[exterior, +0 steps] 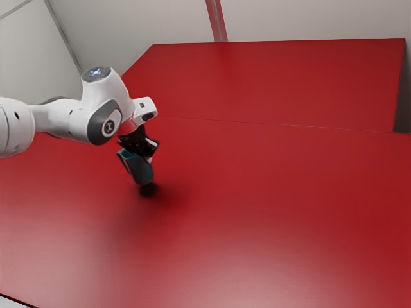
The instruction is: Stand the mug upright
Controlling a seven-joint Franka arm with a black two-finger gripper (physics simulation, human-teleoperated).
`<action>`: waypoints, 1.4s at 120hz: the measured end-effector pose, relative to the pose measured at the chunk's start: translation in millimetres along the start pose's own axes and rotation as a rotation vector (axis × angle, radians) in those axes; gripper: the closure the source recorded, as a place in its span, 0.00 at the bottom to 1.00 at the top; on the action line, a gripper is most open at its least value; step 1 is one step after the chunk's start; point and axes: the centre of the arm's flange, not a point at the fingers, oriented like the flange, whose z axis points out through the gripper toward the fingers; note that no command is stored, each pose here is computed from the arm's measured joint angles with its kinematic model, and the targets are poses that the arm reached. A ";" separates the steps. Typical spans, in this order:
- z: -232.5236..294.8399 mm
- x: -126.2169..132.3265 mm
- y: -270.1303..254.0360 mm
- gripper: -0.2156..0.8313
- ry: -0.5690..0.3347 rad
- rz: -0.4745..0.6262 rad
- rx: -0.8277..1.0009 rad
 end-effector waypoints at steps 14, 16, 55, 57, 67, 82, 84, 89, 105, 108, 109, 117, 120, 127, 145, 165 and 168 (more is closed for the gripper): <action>6.2 -1.9 7.1 0.96 0.031 -0.013 -0.004; 6.8 -2.2 7.9 0.96 0.034 -0.016 -0.005; 32.5 -10.9 18.3 0.96 0.024 -0.074 -0.026; 33.5 -10.9 18.5 0.96 0.023 -0.077 -0.027; 37.9 -11.3 18.7 0.96 0.018 -0.090 -0.029; 42.7 -11.5 18.2 0.96 0.014 -0.107 -0.031; 43.2 -11.5 18.3 0.96 0.013 -0.109 -0.032; 44.0 -11.4 18.3 0.96 0.012 -0.114 -0.032; 44.5 -10.8 18.1 0.86 0.011 -0.123 -0.031; 44.1 -10.8 17.8 0.81 0.010 -0.124 -0.030; 43.8 -10.7 17.7 0.79 0.010 -0.124 -0.030; 40.9 -10.1 17.1 0.65 0.013 -0.125 -0.029; 39.5 -9.9 17.0 0.60 0.014 -0.125 -0.028; 31.9 -9.0 16.6 0.50 0.024 -0.125 -0.025; 8.8 -5.6 17.3 0.35 0.051 -0.122 -0.016; -24.5 5.5 16.3 0.27 0.099 -0.126 -0.012; -30.6 8.2 16.1 0.27 0.103 -0.127 -0.011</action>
